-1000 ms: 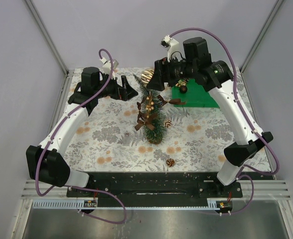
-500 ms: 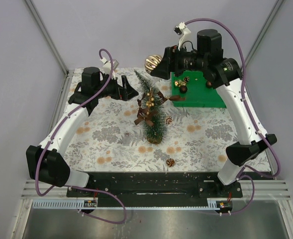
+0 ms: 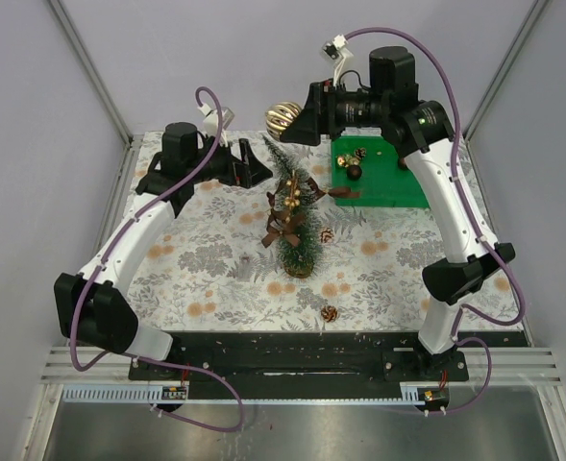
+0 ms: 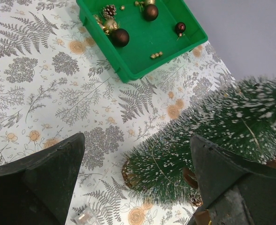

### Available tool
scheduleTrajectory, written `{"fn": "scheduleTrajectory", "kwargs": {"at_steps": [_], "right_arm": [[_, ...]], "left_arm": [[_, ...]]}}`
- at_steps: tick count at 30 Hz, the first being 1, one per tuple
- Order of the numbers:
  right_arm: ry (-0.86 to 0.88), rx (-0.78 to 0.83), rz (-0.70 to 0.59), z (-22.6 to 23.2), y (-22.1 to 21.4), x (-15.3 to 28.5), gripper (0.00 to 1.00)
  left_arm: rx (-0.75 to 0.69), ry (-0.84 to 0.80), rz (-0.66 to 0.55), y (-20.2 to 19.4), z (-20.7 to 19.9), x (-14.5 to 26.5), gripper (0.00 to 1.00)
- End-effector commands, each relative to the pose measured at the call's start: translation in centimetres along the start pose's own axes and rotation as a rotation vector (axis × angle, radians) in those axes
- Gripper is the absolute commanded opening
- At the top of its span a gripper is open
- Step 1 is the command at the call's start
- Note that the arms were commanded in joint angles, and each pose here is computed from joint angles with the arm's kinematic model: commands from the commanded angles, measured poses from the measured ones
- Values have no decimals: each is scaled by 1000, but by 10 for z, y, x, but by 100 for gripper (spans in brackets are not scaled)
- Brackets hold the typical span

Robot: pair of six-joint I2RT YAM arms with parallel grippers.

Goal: Decorate the small christmas tree

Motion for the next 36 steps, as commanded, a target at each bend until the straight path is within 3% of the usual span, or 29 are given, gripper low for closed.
{"fn": "scheduleTrajectory", "kwargs": {"at_steps": [1, 36], "right_arm": [[16, 4, 11, 8, 0, 3, 60], [-75, -20, 61, -6, -16, 8, 59]], "left_arm": [[-49, -24, -87, 32, -8, 0, 97], [-52, -90, -69, 22, -28, -11, 95]]}}
Point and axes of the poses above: each gripper's point midway between its finger pads, its own x axis back along the fingers, its own z axis along the line the jaws close on, y = z × x, the point moved 4 cm from there along x, back along the fingers, and after that the axes turned 14 degrees about -x, right-handed, at the moved point
